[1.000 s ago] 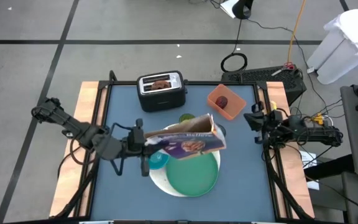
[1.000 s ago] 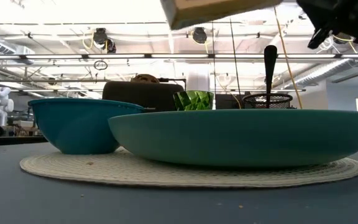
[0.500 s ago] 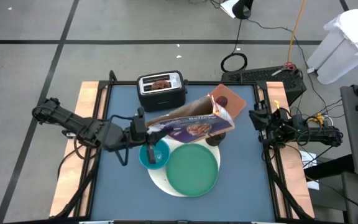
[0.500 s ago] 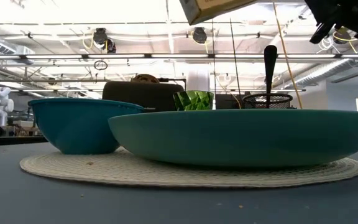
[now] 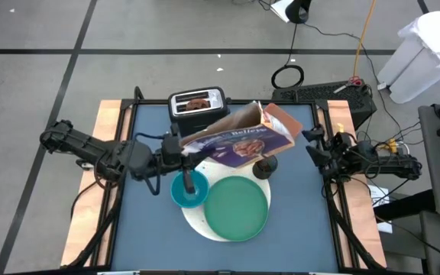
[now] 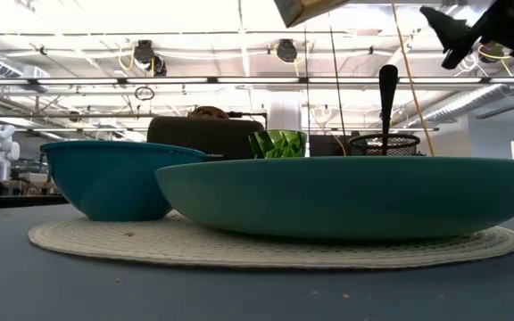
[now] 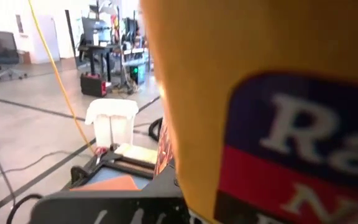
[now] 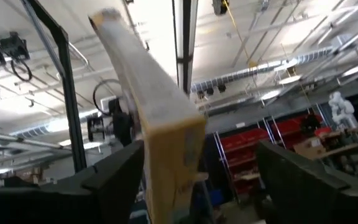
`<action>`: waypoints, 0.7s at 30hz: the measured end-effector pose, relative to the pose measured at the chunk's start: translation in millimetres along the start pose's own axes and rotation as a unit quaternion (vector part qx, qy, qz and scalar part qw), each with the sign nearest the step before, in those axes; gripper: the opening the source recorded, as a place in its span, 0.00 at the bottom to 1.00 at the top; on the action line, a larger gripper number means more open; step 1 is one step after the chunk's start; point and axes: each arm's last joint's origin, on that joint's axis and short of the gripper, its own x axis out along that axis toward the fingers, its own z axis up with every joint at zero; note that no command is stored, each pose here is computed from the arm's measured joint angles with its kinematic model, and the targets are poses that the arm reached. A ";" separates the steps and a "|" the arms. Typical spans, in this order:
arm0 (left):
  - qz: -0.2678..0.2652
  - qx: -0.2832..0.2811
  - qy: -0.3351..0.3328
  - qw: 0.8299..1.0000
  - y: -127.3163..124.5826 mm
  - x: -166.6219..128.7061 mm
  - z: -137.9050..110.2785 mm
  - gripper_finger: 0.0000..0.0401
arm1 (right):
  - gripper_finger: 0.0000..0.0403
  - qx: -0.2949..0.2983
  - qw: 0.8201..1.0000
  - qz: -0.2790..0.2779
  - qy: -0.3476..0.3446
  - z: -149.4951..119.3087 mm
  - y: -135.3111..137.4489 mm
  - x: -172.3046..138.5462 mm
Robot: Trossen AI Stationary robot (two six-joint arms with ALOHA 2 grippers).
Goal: Arrange a breakfast setting
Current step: Pour the cereal from the purple cereal box into the blue bowl
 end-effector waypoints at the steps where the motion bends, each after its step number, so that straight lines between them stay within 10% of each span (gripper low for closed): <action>1: -0.003 -0.001 -0.006 1.000 0.7 0.7 1.4 0.01 | 0.76 0.001 1.000 -0.001 0.008 -1.8 -0.3 0.6; 21: -0.009 -0.016 -0.031 0.999 11.8 8.4 7.3 0.01 | 0.76 -0.005 0.993 -0.001 0.116 -38.3 -4.3 28.4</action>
